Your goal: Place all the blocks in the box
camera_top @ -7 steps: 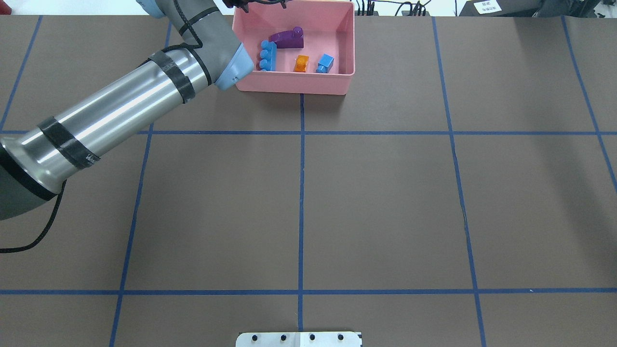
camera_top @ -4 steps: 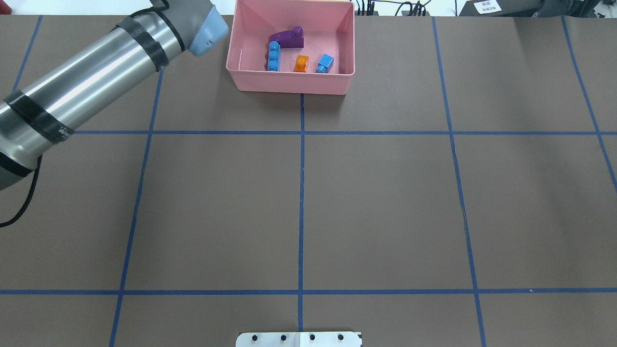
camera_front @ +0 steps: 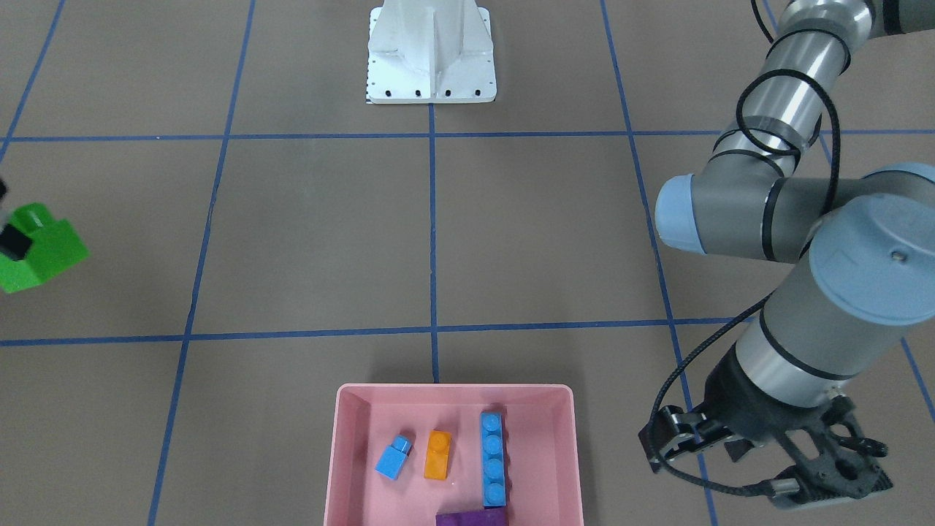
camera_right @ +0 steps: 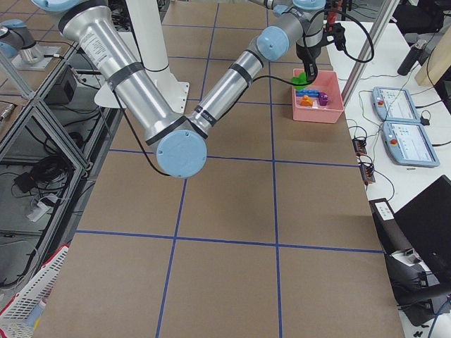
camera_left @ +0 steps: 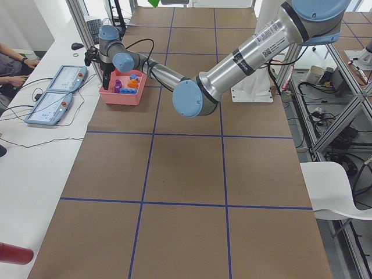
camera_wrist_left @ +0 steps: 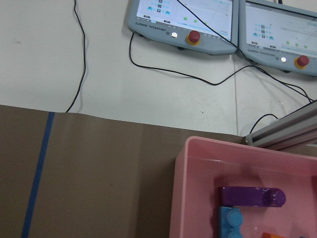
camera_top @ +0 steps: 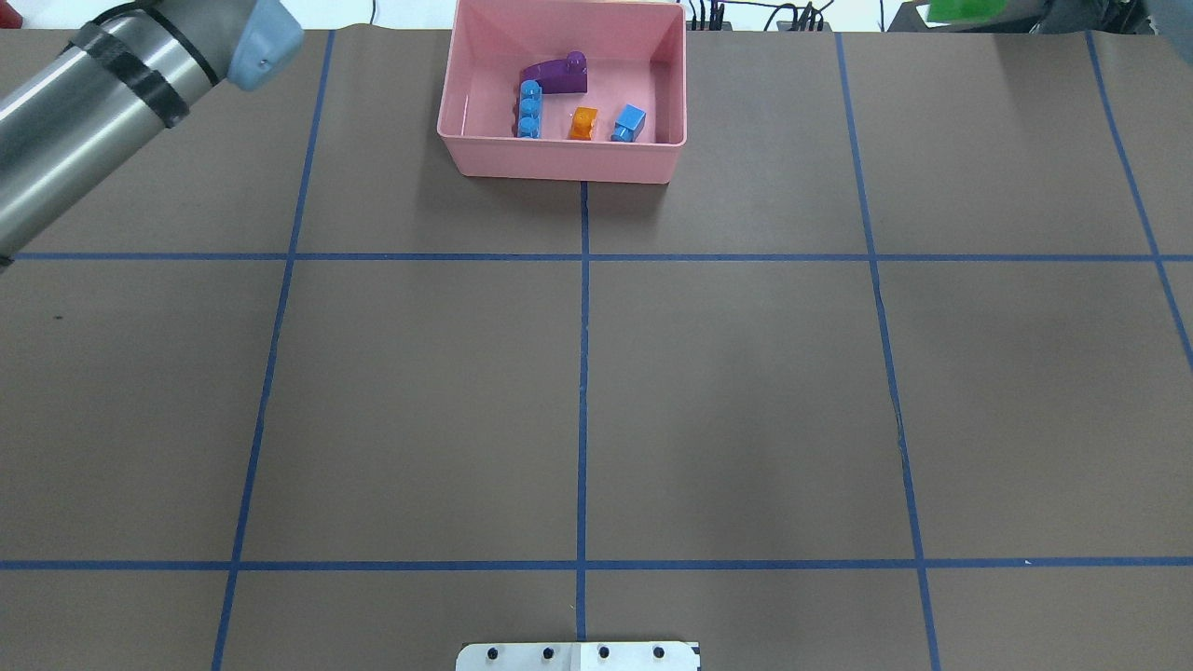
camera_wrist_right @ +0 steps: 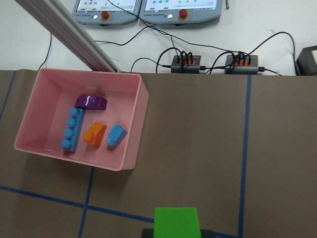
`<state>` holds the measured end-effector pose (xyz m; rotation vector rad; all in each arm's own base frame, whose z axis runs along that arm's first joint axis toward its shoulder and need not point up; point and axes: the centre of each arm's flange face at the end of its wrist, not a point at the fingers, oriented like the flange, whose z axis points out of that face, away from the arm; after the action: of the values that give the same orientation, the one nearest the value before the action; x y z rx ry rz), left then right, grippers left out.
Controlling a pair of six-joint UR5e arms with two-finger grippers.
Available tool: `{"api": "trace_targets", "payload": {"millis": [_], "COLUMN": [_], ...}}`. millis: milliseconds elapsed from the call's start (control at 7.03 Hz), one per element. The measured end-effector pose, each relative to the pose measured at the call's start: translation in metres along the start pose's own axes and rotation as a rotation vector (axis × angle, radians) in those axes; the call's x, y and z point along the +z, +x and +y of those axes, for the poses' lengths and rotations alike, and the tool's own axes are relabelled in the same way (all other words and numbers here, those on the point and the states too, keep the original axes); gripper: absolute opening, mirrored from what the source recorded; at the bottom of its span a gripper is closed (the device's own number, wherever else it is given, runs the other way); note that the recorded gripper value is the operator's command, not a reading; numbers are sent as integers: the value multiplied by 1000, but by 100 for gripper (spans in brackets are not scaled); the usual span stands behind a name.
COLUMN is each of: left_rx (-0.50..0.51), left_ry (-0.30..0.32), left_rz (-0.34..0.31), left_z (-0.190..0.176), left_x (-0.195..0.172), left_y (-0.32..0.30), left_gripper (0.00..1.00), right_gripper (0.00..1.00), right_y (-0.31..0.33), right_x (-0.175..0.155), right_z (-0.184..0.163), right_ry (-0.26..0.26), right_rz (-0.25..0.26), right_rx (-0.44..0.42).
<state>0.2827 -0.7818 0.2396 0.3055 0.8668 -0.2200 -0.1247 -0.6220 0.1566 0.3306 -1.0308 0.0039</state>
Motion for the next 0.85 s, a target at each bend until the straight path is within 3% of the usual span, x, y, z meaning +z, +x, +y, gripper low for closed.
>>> {"api": "trace_targets", "payload": {"millis": [285, 569, 854], "left_rx": [25, 56, 81], "left_ry": [3, 12, 32], "left_rz": [-49, -87, -123], "left_z": [-4, -2, 4], "left_x": [-1, 4, 9], "left_y": [-62, -95, -113], "left_gripper": [100, 100, 100], "right_gripper": [0, 0, 0], "right_y": [-77, -124, -148], "right_x": [77, 166, 243], "right_z": [-23, -39, -41], "right_ry": [7, 70, 121], "right_rz": [-18, -21, 20], "right_rx": [-46, -39, -37]}}
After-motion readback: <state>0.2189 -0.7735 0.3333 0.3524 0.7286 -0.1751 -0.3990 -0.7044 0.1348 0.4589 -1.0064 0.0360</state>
